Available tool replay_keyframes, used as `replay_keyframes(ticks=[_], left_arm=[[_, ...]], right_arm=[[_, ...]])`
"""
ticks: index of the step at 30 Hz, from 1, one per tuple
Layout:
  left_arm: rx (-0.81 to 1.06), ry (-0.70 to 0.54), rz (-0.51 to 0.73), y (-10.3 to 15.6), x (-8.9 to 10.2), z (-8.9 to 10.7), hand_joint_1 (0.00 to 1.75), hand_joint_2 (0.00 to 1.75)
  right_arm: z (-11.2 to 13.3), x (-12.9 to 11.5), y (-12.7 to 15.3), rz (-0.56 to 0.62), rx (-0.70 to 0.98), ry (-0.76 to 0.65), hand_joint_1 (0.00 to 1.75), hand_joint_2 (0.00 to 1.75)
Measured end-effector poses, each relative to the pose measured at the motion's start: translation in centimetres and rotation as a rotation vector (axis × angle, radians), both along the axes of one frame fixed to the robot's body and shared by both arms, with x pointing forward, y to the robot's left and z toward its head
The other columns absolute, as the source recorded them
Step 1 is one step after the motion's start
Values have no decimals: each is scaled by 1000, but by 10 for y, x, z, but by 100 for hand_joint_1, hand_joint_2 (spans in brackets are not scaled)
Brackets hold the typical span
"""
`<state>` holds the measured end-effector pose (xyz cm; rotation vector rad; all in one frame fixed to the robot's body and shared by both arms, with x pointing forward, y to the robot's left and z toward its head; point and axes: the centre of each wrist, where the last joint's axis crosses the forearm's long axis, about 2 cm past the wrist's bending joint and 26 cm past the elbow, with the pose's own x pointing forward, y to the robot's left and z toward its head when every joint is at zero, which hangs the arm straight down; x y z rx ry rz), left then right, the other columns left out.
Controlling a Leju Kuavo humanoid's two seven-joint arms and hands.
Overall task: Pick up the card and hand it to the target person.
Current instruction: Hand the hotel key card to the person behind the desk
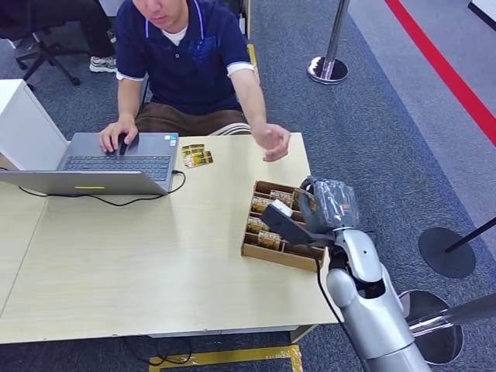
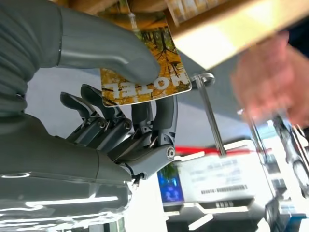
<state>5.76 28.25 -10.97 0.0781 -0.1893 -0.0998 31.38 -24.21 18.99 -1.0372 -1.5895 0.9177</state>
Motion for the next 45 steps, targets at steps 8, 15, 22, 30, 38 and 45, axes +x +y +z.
replay_keyframes(ticks=[8,15,22,30,38,45], left_arm=[[0,1,4,0,0,0,0,0],[-2,-3,10,-1,0,0,0,0],[-7,-11,0,-1,3,0,0,0],[-17,-23,-16,-1,4,1,0,0],[-18,-11,-24,-1,4,1,0,44],[-34,-10,-26,-1,4,0,0,175]], right_arm=[[36,-1,-12,-3,-1,-132,160,175],[54,7,-17,54,7,-147,158,175],[67,37,16,233,29,-79,159,175],[76,64,63,340,69,-32,158,175],[82,77,80,366,83,-8,158,175],[80,80,86,375,87,13,158,175]])
